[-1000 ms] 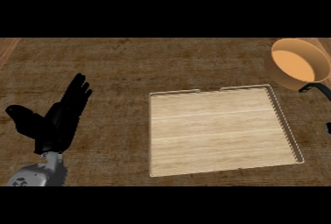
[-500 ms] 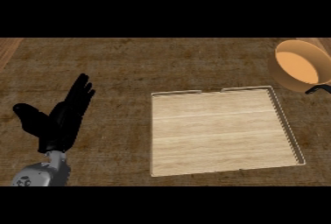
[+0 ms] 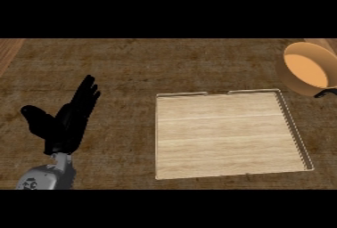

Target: Pick the can from the tray and place it in the pot

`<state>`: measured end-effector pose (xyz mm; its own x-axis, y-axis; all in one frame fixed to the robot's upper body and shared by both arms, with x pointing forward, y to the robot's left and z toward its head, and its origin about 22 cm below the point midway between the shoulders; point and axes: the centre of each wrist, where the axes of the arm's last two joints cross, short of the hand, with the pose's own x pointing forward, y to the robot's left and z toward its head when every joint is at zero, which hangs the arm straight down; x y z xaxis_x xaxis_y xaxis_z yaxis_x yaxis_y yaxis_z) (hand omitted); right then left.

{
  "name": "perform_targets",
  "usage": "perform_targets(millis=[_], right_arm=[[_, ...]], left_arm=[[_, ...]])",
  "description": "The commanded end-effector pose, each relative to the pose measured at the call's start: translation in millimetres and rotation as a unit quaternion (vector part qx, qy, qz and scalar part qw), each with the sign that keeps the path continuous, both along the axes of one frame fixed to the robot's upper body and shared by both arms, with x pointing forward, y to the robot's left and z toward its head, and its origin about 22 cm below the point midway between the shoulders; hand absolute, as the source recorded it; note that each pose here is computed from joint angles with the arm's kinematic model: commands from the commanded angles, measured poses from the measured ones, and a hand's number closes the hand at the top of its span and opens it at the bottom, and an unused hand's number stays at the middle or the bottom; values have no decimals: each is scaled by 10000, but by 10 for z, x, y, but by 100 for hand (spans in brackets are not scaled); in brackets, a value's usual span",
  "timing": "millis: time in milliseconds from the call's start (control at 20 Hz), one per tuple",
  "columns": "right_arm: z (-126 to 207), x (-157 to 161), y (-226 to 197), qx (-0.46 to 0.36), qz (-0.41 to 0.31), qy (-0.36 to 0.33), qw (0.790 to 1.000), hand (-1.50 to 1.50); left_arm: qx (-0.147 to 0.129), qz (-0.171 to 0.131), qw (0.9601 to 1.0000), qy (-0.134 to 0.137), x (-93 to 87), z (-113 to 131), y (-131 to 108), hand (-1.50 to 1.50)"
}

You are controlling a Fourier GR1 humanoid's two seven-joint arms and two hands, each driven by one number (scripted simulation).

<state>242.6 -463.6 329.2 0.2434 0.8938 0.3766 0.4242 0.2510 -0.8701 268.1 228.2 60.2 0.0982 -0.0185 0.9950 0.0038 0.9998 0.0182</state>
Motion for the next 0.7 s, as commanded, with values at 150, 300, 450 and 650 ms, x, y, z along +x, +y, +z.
perform_targets(millis=[150, 300, 450, 650], right_arm=[[369, 317, 234, 230, 45, -85, 9997, 150], [321, 535, 176, 507, -17, 67, 9987, 150], [171, 772, 125, 470, -187, 16, 9987, 150], [142, 1038, 190, 430, -260, 361, 9981, 150]], left_arm=[[45, -137, 9999, -46, 28, 159, 68, 0], [44, -150, 9999, -45, -136, -44, -23, 0], [44, -82, 9999, -49, 30, -24, 59, 0], [57, -180, 9998, -35, 29, 96, 40, 0]])
